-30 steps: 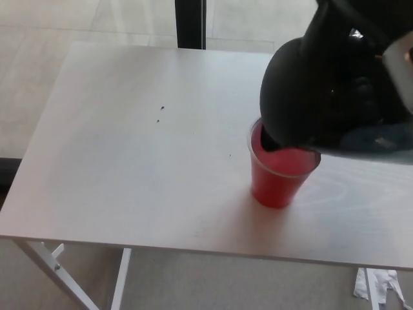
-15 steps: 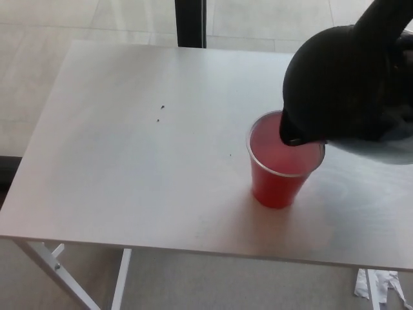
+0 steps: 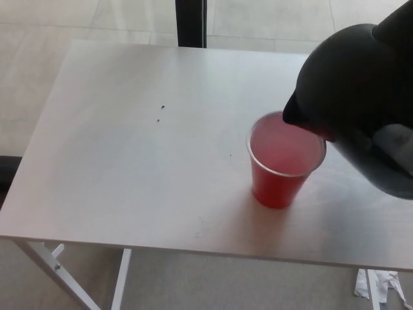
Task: The robot uses its right hand to lift up a kettle kept on the middle of the desk by its handle and tilt it into a glass kept next to it to pour out water
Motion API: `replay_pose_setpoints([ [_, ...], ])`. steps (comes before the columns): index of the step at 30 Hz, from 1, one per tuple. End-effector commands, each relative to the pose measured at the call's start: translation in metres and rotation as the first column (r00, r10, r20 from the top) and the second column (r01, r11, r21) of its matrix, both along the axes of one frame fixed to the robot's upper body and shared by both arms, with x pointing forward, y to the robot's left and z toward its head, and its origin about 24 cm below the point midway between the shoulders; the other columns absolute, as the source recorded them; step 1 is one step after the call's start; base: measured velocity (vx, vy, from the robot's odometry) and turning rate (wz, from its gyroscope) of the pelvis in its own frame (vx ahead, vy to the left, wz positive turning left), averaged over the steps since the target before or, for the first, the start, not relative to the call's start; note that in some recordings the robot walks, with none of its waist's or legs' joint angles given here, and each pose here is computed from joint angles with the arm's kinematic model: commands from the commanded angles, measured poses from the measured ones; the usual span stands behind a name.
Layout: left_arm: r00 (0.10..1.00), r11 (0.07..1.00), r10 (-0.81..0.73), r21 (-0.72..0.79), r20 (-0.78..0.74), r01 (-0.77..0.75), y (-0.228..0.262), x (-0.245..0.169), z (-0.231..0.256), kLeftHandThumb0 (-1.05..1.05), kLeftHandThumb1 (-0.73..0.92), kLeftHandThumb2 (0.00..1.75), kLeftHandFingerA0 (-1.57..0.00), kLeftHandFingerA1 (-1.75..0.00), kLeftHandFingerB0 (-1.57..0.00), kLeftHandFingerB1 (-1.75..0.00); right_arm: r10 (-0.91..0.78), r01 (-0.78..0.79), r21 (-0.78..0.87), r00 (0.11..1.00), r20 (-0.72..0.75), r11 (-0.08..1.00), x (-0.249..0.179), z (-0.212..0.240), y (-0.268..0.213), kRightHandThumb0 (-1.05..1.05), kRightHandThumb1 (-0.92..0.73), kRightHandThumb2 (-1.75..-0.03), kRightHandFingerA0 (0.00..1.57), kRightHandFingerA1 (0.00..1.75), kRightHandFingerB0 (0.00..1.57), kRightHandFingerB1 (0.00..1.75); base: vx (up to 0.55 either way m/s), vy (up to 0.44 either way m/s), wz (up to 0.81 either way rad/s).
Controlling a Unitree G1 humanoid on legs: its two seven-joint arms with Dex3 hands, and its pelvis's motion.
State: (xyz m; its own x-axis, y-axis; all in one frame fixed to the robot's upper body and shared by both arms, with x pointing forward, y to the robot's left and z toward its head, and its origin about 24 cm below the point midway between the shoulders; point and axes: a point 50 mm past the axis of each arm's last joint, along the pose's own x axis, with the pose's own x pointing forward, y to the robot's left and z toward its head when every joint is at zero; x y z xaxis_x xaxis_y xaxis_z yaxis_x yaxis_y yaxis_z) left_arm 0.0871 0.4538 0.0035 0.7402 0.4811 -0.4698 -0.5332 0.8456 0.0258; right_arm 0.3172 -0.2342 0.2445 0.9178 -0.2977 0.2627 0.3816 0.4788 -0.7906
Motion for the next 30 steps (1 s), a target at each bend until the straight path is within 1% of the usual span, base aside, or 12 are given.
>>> replay_pose_setpoints([
  [1, 1.000, 1.000, 0.025, 0.008, 0.004, -0.025, 0.003, -0.003, 0.002, -1.05, 0.61, 1.31, -0.38, -0.61, -0.15, -1.08, -0.148, 0.179, 0.548, 0.984, -0.100, 0.817, -0.010, -0.064, -0.062, -0.28, -0.47, -1.14, 1.25, 1.40, 0.96, 1.21, 0.00, 0.000, 0.00],
  [2, 1.000, 1.000, 0.026, 0.006, 0.004, -0.026, 0.003, -0.004, 0.002, -1.05, 0.61, 1.31, -0.38, -0.61, -0.15, -1.08, -0.152, 0.184, 0.567, 0.983, -0.104, 0.803, -0.010, -0.066, -0.062, -0.21, -0.51, -1.08, 0.98, 1.75, 0.77, 1.29, 0.00, 0.000, 0.00],
  [10, 1.000, 1.000, 0.015, 0.000, 0.011, -0.015, 0.001, -0.005, -0.001, -1.05, 0.60, 1.29, -0.34, -0.64, -0.14, -1.10, -0.208, 0.261, 0.749, 0.964, -0.166, 0.609, -0.017, -0.102, -0.072, -0.23, -0.57, -0.87, 0.96, 1.75, 0.64, 1.43, 0.00, 0.000, 0.00],
  [11, 1.000, 1.000, 0.012, 0.003, 0.010, -0.012, 0.001, -0.006, -0.001, -1.05, 0.58, 1.28, -0.35, -0.63, -0.13, -1.11, -0.213, 0.266, 0.778, 0.962, -0.172, 0.569, -0.018, -0.106, -0.073, -0.28, -0.77, -0.64, 0.77, 1.66, 0.39, 0.71, 0.00, 0.000, 0.00],
  [14, 1.000, 1.000, 0.010, 0.012, 0.006, -0.010, 0.000, -0.006, -0.003, -1.05, 0.62, 1.30, -0.29, -0.65, -0.15, -1.12, -0.245, 0.319, 0.820, 0.943, -0.225, 0.476, -0.020, -0.117, -0.075, -0.33, -0.79, -0.64, 0.78, 1.72, 0.44, 0.97, 0.00, 0.000, 0.00],
  [16, 0.999, 0.999, 0.047, -0.015, 0.001, -0.047, 0.001, -0.007, -0.003, -1.05, 0.80, 0.94, -0.41, -0.58, -0.15, -1.06, -0.208, 0.270, 0.861, 0.958, -0.196, 0.432, -0.029, -0.137, -0.079, -0.24, -0.69, -0.89, 1.02, 1.75, 0.78, 1.74, 0.00, 0.000, 0.00],
  [20, 0.999, 0.999, 0.045, -0.013, -0.009, -0.045, 0.001, -0.009, -0.004, -1.05, 0.60, 1.28, -0.40, -0.56, -0.12, -1.01, -0.224, 0.291, 0.876, 0.950, -0.217, 0.384, -0.037, -0.153, -0.082, -0.22, -0.64, -0.97, 1.04, 1.75, 0.74, 1.70, 0.00, 0.000, 0.00],
  [23, 0.999, 0.999, 0.041, -0.012, -0.002, -0.041, 0.001, -0.009, -0.004, -1.05, 0.78, 0.93, -0.43, -0.60, -0.12, -1.10, -0.196, 0.273, 0.884, 0.958, -0.212, 0.380, -0.041, -0.163, -0.083, -0.22, -0.66, -1.04, 1.06, 1.75, 0.75, 1.72, 0.00, 0.000, 0.00],
  [24, 0.999, 0.999, 0.037, -0.025, 0.011, -0.037, 0.001, -0.008, -0.002, -1.05, 0.56, 1.26, -0.38, -0.60, -0.11, -1.08, -0.181, 0.301, 0.882, 0.951, -0.250, 0.364, -0.042, -0.166, -0.081, -0.28, -0.66, -1.02, 1.03, 1.75, 0.75, 1.57, 0.00, 0.000, 0.00],
  [27, 0.998, 0.997, 0.066, -0.037, 0.007, -0.065, 0.002, -0.005, -0.004, -1.05, 0.78, 0.94, -0.40, -0.59, -0.15, -1.07, -0.087, 0.293, 0.880, 0.956, -0.281, 0.374, -0.042, -0.170, -0.083, -0.25, -0.64, -1.02, 1.02, 1.75, 0.84, 1.50, 0.00, 0.000, 0.00],
  [28, 1.000, 1.000, 0.000, 0.011, 0.019, -0.001, -0.001, -0.007, -0.002, -1.05, 0.76, 0.92, -0.39, -0.63, -0.16, -1.12, -0.071, 0.299, 0.870, 0.953, -0.295, 0.391, -0.042, -0.171, -0.084, -0.31, -0.57, -1.12, 1.23, 1.37, 0.92, 1.15, 0.00, 0.000, 0.00],
  [30, 0.998, 0.998, 0.062, -0.027, -0.001, -0.062, 0.002, -0.006, -0.004, -1.05, 0.77, 0.93, -0.40, -0.57, -0.17, -1.03, -0.008, 0.248, 0.839, 0.960, -0.279, 0.483, -0.045, -0.171, -0.086, -0.18, -0.55, -0.98, 0.94, 1.64, 0.88, 0.86, 0.00, 0.000, 0.00],
])
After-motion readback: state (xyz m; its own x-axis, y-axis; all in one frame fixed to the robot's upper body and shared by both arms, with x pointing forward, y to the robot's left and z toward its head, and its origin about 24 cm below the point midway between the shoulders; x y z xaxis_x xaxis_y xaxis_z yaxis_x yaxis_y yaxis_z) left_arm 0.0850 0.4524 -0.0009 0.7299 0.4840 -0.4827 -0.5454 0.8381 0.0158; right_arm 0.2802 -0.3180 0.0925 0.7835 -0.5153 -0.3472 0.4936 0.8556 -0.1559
